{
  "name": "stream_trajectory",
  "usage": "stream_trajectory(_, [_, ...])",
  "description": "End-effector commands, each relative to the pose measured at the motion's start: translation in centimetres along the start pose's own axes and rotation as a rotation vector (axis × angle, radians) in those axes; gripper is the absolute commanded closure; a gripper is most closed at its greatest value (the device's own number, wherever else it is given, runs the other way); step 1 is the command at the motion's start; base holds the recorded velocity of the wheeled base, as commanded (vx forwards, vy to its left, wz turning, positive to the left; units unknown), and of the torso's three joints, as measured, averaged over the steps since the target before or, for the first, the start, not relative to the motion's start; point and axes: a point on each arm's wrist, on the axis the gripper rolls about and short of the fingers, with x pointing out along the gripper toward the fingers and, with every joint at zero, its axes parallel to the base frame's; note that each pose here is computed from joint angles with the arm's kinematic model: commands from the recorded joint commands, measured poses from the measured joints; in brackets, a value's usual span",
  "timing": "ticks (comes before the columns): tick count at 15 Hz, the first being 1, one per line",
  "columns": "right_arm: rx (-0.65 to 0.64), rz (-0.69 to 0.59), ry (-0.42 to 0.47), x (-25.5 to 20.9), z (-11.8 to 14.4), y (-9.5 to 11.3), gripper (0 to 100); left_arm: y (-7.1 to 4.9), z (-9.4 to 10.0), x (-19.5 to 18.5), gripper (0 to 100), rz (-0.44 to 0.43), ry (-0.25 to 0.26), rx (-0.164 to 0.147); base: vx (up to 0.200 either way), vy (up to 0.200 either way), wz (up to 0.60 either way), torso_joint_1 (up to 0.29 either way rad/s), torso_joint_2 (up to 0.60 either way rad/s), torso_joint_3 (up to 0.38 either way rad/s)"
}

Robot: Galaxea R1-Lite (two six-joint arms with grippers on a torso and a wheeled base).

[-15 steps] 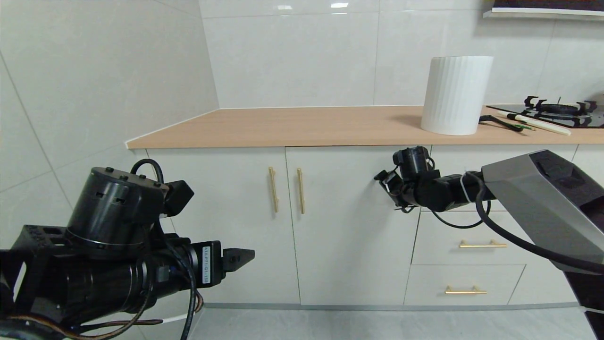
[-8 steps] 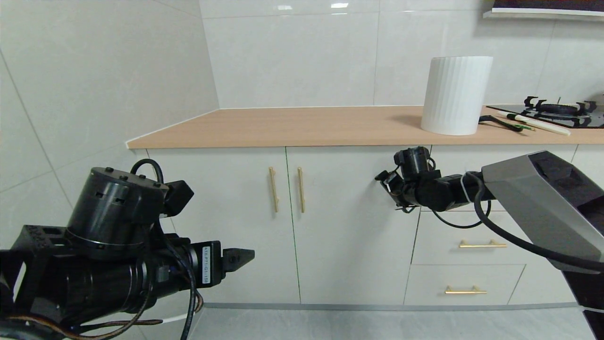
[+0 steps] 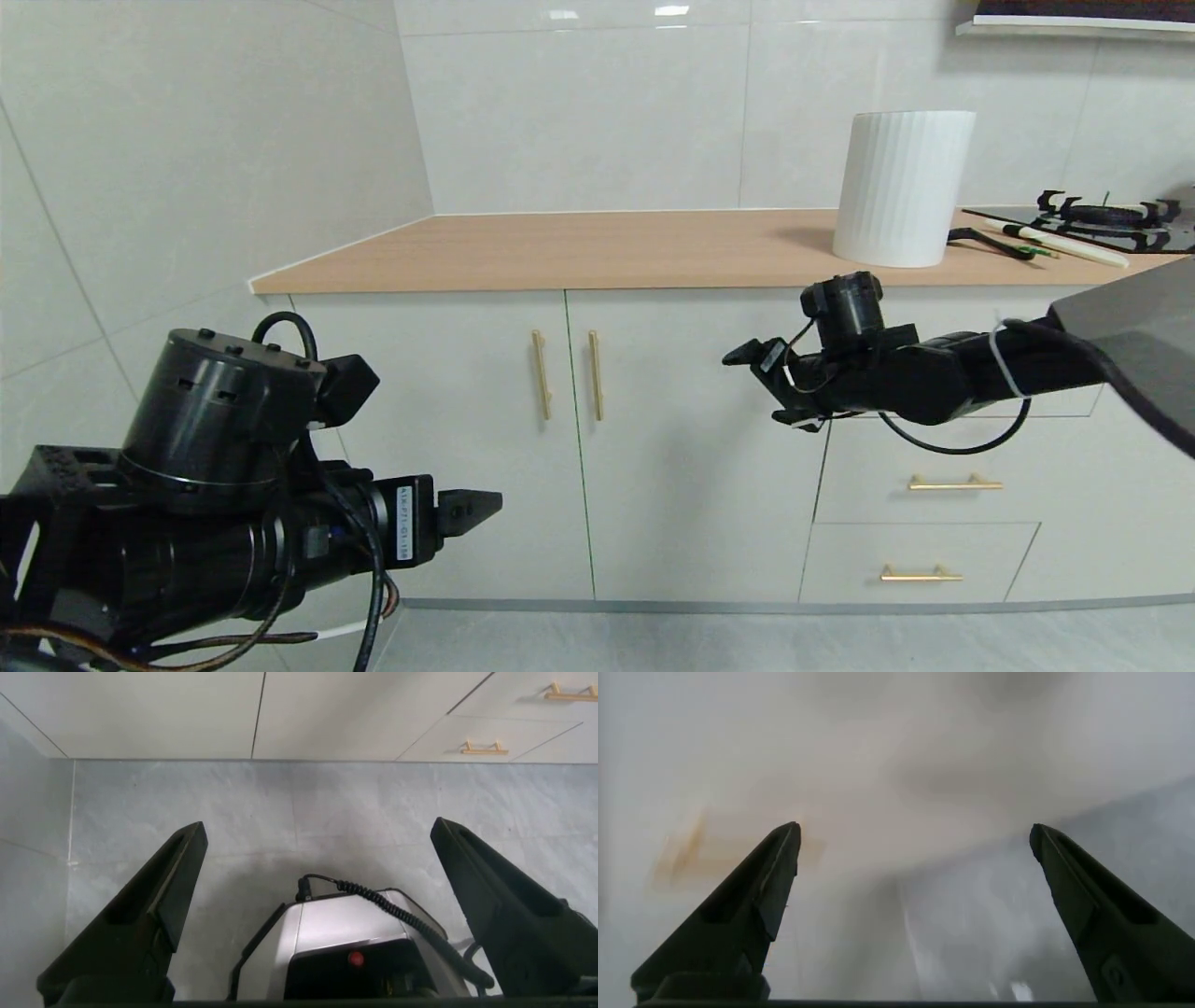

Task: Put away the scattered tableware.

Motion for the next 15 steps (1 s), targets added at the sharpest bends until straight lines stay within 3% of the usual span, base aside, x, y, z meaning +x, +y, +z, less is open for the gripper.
stream_trajectory(1, [-0.126,0.076,-0.012,-5.6,-1.4,1.9,0,0.1,0.2,-1.0,0,-0.017,-0.032,-0.006,0.0,0.0,0.0,0.0,0.0,0.0])
stream_trajectory(3, [-0.251,0.132,-0.05,-10.6,-1.8,2.3,0,0.2,0.5,-2.6,0,-0.044,-0.081,-0.012,0.0,0.0,0.0,0.0,0.0,0.0])
stream_trajectory(5, [-0.352,0.145,-0.149,-17.3,-2.1,1.2,0,0.9,0.6,-5.3,0,-0.074,-0.166,-0.018,0.0,0.0,0.0,0.0,0.0,0.0])
stream_trajectory(9, [-0.586,0.169,-0.415,-28.4,-3.7,-4.5,0,2.7,0.2,-11.5,0,-0.151,-0.374,-0.055,0.0,0.0,0.0,0.0,0.0,0.0])
stream_trajectory(10, [-0.62,0.177,-0.486,-30.9,-4.3,-5.6,0,3.7,-0.7,-12.6,0,-0.139,-0.414,-0.055,0.0,0.0,0.0,0.0,0.0,0.0])
stream_trajectory(11, [-0.622,0.178,-0.491,-31.1,-4.3,-5.6,0,3.7,-0.8,-12.6,0,-0.138,-0.416,-0.053,0.0,0.0,0.0,0.0,0.0,0.0])
stream_trajectory(12, [-0.657,0.224,-0.619,-35.5,-6.0,-7.7,0,5.7,-3.9,-14.5,0,-0.111,-0.488,0.029,0.0,0.0,0.0,0.0,0.0,0.0])
stream_trajectory(13, [-0.659,0.229,-0.666,-37.3,-6.7,-8.5,0,6.6,-5.5,-15.4,0,-0.098,-0.531,0.063,0.0,0.0,0.0,0.0,0.0,0.0])
stream_trajectory(15, [-0.686,0.19,-0.762,-40.5,-8.5,-10.3,0,8.0,-8.3,-17.1,0,-0.07,-0.64,0.087,0.0,0.0,0.0,0.0,0.0,0.0])
